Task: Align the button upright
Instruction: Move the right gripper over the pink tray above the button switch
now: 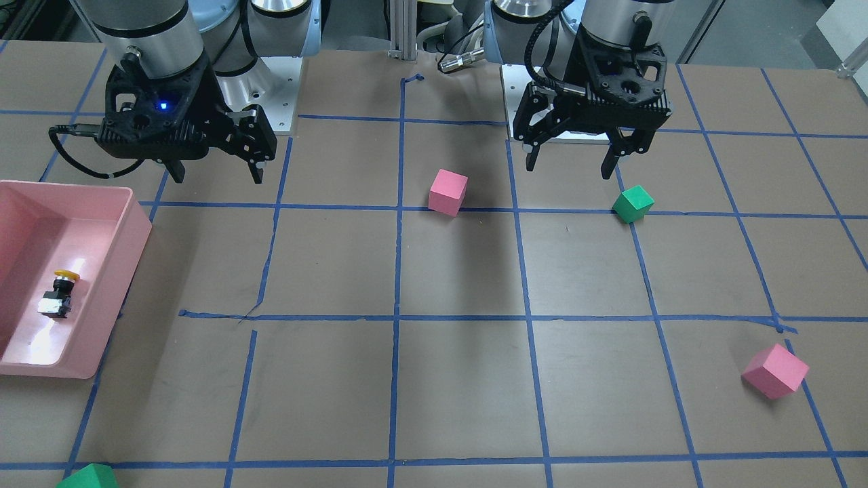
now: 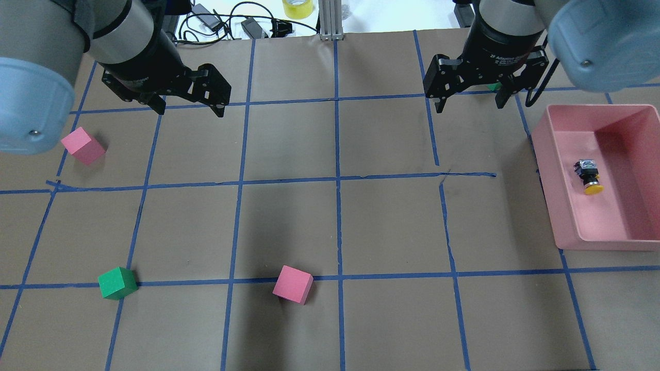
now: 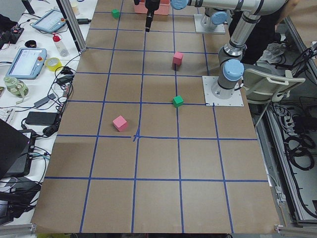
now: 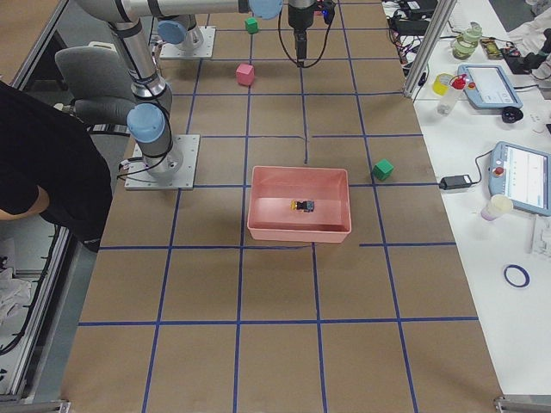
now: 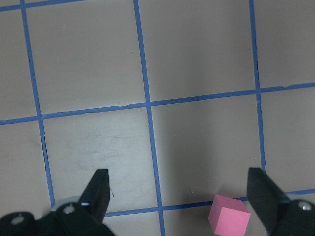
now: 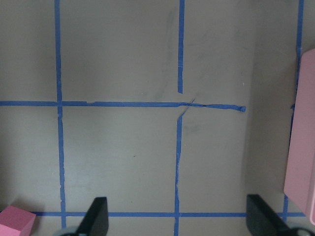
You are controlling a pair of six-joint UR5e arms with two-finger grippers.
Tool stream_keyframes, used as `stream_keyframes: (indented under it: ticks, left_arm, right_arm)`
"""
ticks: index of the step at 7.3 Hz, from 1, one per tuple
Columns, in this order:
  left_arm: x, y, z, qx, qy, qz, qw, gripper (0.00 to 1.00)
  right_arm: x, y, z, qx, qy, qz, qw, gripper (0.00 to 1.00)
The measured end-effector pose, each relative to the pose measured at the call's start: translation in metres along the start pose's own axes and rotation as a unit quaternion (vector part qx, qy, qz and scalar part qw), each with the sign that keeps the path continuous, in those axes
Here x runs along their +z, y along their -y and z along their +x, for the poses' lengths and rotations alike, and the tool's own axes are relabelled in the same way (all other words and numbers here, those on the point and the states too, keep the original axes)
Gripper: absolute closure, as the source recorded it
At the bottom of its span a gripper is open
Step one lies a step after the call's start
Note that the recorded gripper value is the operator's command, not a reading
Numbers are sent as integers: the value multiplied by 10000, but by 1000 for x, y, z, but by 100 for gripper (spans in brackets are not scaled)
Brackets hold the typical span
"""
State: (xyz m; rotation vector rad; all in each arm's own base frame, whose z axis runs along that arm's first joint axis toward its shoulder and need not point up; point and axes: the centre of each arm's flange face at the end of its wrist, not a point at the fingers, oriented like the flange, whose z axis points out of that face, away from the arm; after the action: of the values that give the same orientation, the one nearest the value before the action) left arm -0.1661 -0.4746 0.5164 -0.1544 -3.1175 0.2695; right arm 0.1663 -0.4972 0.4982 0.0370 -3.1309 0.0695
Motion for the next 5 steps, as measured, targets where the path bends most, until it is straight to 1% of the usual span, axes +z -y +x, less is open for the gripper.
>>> stream_keyframes:
  ticks: [2, 5]
  left_arm:
    - [0, 0, 0, 0, 0, -2, 10000, 0]
    - [0, 0, 0, 0, 0, -1, 10000, 0]
  right_arm:
    - [3, 2, -1, 25, 56, -32, 10000, 0]
    - [1, 9, 9, 120, 41, 0, 9999, 0]
